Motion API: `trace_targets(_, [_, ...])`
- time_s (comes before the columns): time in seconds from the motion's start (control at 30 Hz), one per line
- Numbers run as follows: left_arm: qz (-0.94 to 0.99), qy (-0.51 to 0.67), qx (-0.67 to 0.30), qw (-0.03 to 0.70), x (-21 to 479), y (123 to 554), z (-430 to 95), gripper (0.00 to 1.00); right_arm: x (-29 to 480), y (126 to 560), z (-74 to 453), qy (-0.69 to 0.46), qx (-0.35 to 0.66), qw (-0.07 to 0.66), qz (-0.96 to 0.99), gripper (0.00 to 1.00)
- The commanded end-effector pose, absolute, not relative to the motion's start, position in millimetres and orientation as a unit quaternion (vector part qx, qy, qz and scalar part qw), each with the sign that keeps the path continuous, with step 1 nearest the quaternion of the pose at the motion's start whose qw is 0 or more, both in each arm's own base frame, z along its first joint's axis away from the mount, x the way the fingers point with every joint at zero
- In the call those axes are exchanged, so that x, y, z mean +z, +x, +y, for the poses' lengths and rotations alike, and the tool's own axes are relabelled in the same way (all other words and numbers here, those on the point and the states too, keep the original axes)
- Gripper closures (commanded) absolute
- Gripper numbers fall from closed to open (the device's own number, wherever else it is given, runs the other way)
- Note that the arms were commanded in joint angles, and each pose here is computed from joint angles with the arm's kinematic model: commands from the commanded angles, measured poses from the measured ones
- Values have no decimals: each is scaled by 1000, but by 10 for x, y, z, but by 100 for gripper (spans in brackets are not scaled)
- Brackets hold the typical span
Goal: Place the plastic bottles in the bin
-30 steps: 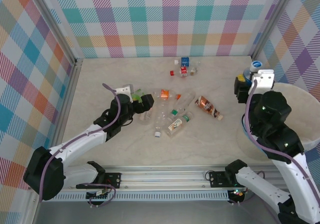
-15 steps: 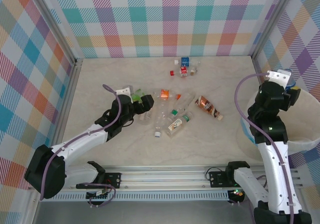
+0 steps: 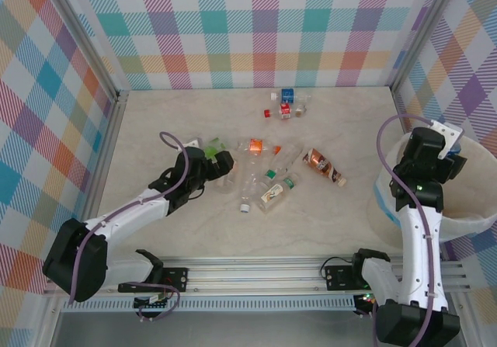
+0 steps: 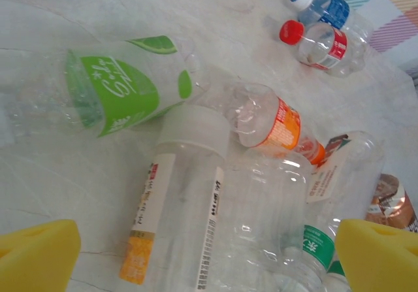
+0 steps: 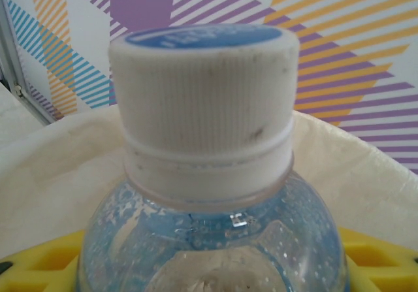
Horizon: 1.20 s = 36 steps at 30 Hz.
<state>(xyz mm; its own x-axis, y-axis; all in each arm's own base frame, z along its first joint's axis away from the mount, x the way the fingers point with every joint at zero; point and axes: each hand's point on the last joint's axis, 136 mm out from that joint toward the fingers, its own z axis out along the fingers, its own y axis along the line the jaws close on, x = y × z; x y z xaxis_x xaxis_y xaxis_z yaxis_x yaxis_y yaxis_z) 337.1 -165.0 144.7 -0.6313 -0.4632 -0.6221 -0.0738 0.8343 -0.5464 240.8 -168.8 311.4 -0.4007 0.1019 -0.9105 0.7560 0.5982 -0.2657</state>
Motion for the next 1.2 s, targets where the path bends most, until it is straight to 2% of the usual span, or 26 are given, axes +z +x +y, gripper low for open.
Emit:
trace_targets(0.0, [868,-178,-243,395,1474,3420,-1557,0,3093,2389,-1716,306,-340,473,753,37])
trace_targets(0.2, [866,-200,-237,392,1421,3414,-1418,0,3120,2388,-1716,310,-337,476,751,34])
trace_targets(0.4, [871,-199,-230,387,1412,3434,-1340,0,3110,2344,-1687,319,-323,479,751,24])
trace_targets(0.7, [889,-189,-192,370,1417,3529,-1123,0,3209,2387,-1420,287,-239,498,783,11])
trace_targets(0.87, [908,-160,-178,344,1339,3600,-1122,0,3342,2467,-1151,254,-157,546,783,3])
trace_targets(1.17, [929,-128,-130,323,1207,3794,-1021,0,3519,2486,-919,229,-89,579,777,0])
